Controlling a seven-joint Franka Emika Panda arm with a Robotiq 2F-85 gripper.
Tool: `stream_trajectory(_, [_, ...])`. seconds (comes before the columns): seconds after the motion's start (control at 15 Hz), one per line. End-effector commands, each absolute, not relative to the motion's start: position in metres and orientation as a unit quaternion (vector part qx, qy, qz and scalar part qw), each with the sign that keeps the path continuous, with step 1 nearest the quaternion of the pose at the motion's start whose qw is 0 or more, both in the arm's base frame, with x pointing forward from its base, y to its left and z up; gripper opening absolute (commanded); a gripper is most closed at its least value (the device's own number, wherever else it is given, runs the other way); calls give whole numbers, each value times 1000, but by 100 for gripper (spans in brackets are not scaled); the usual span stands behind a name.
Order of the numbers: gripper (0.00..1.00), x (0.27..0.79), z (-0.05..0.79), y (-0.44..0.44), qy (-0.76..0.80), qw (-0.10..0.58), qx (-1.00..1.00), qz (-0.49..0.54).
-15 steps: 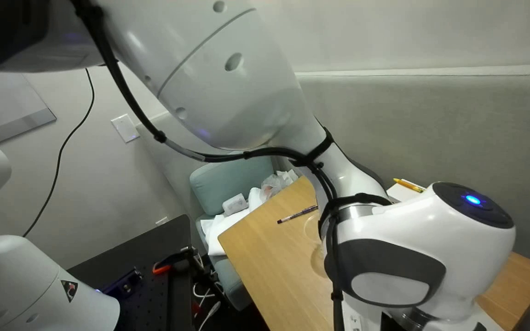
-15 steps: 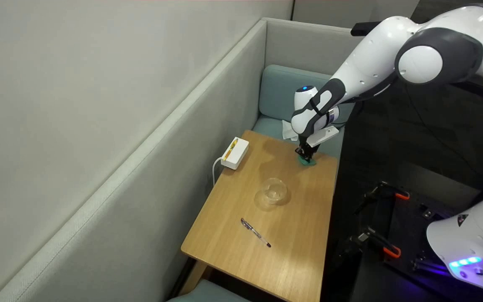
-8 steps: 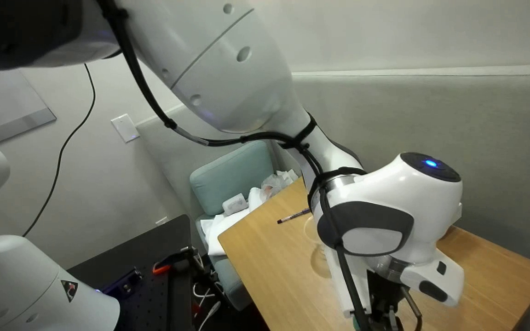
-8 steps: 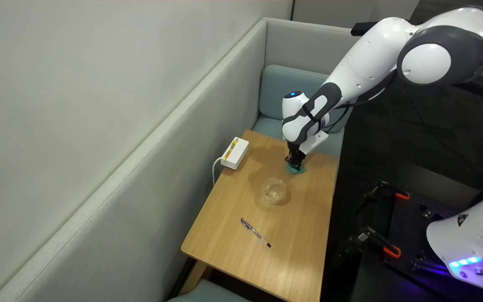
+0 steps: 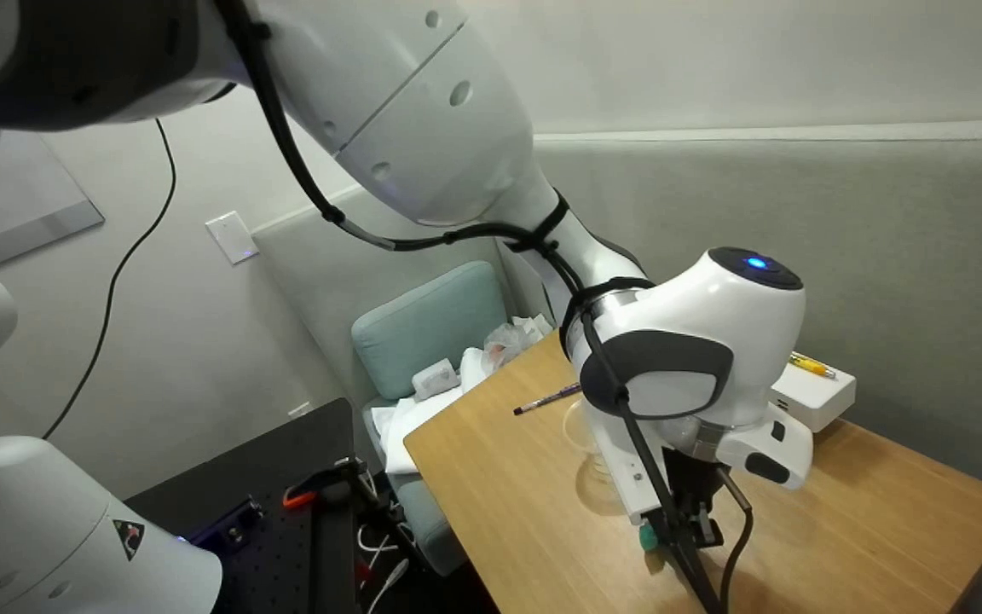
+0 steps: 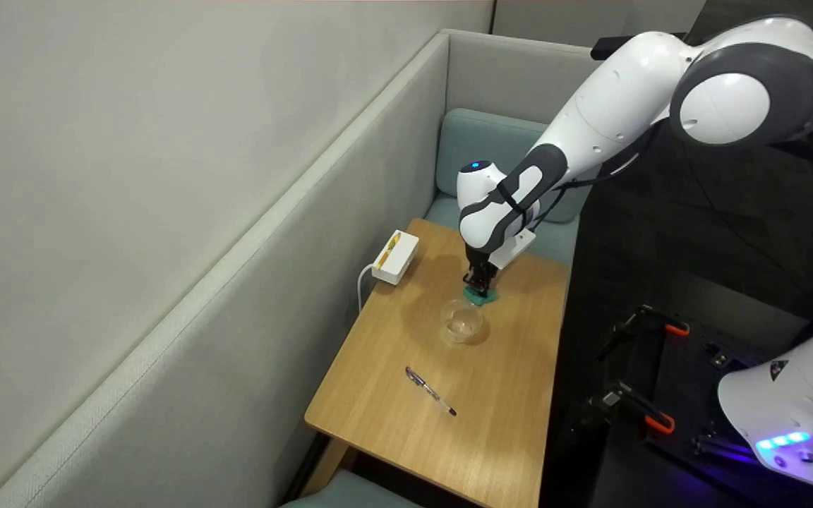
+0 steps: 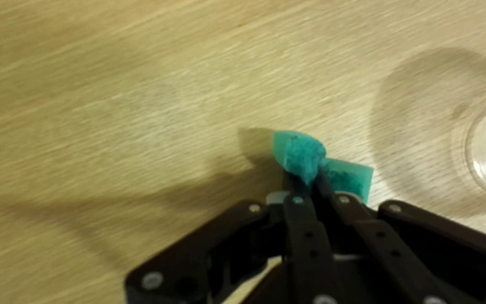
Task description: Wipe the table with the sponge
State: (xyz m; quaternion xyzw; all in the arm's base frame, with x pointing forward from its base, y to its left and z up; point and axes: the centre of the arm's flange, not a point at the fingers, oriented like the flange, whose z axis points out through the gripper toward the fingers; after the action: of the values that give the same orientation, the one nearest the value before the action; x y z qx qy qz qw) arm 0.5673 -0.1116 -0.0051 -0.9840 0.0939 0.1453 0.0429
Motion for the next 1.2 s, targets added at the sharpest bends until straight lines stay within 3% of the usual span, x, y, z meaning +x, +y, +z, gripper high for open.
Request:
stream_trajectory(0.0, [2, 561, -7, -120, 100, 42, -976, 191])
stream_trajectory(0.33, [2, 526, -9, -164, 151, 24, -958, 244])
stream_trajectory(0.87, [2, 491, 1, -247, 255, -57, -941, 217])
stream_trajectory(1.13, [2, 498, 22, -254, 265, -24, -947, 183])
